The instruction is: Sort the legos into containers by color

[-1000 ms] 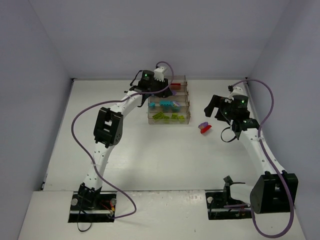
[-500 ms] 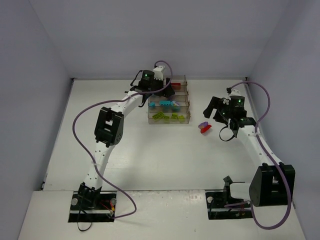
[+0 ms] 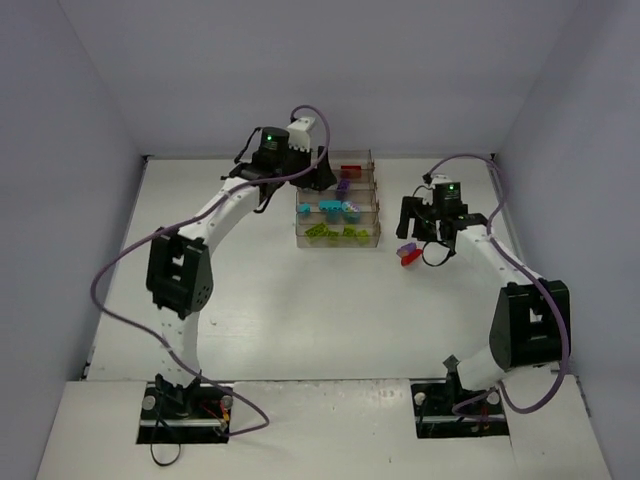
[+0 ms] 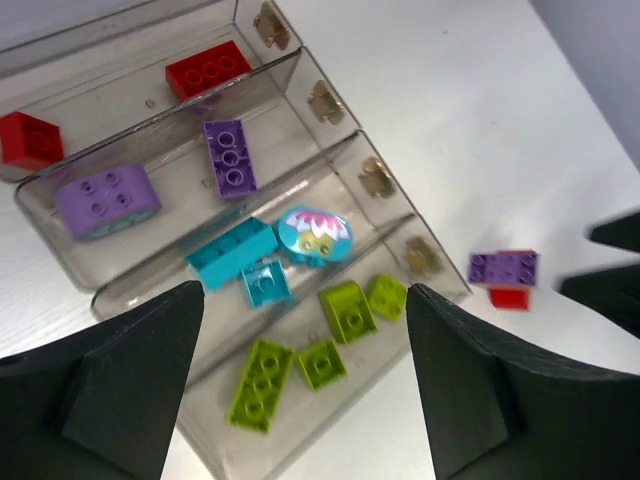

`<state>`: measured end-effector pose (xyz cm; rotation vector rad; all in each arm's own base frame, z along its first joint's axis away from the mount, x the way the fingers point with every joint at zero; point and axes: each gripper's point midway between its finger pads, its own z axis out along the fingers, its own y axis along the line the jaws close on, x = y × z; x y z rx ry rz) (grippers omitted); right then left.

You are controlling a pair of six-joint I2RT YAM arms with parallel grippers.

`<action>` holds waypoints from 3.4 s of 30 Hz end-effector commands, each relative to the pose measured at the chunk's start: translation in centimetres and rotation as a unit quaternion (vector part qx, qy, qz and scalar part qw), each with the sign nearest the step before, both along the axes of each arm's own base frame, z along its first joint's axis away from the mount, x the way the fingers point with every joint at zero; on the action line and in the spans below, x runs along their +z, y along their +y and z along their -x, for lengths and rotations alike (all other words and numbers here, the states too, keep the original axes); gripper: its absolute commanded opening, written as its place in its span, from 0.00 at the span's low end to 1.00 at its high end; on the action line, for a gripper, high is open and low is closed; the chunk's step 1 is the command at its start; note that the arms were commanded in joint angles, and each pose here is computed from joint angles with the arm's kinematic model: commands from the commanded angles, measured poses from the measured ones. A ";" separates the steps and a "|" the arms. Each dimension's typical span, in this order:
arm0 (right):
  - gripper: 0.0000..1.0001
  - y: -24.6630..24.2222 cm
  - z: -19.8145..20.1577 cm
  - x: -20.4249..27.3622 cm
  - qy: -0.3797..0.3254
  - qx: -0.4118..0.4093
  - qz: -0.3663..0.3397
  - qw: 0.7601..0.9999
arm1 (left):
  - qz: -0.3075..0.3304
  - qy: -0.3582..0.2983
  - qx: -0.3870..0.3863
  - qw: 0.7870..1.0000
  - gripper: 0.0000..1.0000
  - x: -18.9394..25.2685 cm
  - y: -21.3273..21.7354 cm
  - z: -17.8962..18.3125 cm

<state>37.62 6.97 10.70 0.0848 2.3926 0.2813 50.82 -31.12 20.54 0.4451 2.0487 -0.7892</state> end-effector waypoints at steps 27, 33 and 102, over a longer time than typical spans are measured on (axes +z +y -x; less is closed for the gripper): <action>0.53 0.2 -0.4 -6.5 0.090 0.054 0.158 0.982 | -0.081 0.026 0.043 0.995 0.76 2.5 9.7 12.1; 0.21 0.2 0.0 -5.9 0.084 0.046 0.155 0.983 | -0.064 0.036 0.038 0.997 0.76 2.6 9.1 12.5; 0.00 20.3 -1.2 19.8 -0.254 0.082 -0.288 0.920 | 0.099 -0.154 0.050 0.982 0.53 10.3 -1.6 12.3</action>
